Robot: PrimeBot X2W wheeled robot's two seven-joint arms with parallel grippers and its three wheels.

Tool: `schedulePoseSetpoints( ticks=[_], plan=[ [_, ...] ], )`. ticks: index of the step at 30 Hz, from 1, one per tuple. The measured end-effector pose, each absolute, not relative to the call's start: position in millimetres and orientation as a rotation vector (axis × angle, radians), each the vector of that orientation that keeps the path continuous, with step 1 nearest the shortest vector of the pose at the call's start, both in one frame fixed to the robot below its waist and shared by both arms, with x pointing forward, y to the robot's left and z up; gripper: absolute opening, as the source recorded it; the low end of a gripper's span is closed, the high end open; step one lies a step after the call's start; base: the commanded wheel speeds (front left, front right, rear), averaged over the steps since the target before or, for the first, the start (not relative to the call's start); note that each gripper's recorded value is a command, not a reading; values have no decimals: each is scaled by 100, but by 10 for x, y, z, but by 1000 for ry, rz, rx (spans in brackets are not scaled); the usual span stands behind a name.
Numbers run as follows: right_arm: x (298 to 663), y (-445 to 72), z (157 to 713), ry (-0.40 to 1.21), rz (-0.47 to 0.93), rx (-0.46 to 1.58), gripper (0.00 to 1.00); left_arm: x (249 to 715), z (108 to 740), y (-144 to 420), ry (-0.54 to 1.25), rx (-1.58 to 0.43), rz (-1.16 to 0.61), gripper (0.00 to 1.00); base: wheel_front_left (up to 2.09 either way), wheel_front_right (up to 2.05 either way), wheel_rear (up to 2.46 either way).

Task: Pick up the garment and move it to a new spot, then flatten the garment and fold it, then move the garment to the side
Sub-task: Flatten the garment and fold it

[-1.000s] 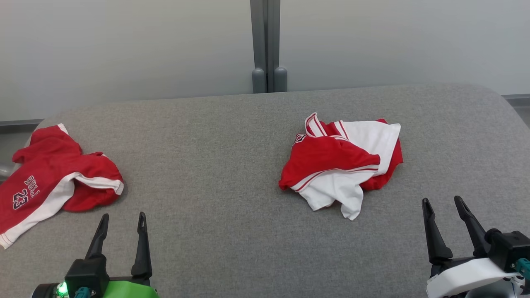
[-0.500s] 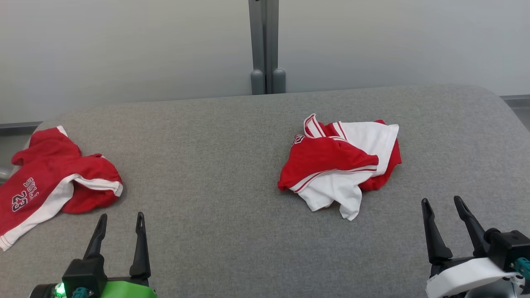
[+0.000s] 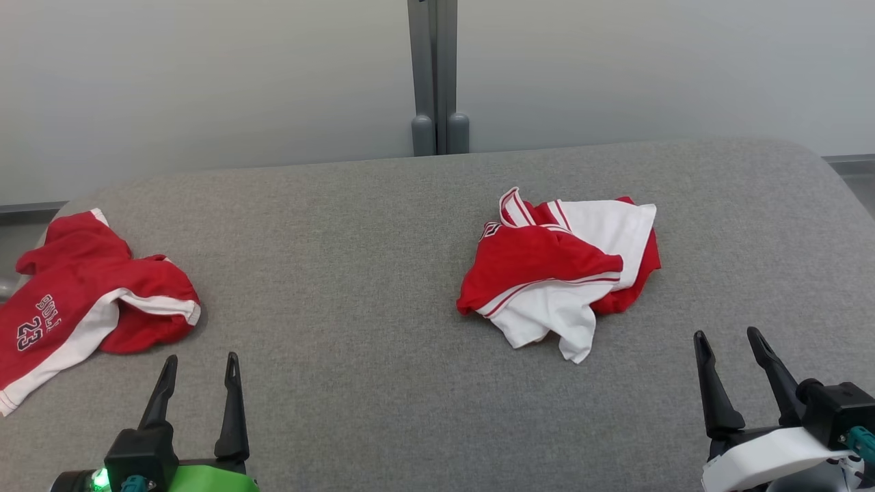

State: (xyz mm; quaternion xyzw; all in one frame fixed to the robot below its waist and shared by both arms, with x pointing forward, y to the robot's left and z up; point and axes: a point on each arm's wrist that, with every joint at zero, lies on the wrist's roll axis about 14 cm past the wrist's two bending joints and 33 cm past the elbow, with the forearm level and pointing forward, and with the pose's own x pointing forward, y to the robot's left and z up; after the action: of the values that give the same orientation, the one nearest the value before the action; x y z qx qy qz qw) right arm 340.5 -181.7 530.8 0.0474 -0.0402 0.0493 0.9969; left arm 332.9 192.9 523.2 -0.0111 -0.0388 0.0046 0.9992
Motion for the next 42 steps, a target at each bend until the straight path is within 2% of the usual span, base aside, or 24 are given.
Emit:
schedulePoseSetpoints(
  ticks=[11,27,36,42],
  plan=[
    [3467,-1796,5201,-49,114,85,100,3330,5188,1939,-69,-38,22,100,0,0,0],
    [4326,-1550,5429,-85,281,-50,100,3455,5060,1902,-43,-64,40,100,0,0,0],
    [4712,-1475,4963,56,317,-57,100,3600,4965,1844,-23,-64,42,100,0,0,0],
    [4809,-1381,4523,179,343,-44,100,3665,4891,1849,-5,-67,52,100,0,0,0]
  ],
)
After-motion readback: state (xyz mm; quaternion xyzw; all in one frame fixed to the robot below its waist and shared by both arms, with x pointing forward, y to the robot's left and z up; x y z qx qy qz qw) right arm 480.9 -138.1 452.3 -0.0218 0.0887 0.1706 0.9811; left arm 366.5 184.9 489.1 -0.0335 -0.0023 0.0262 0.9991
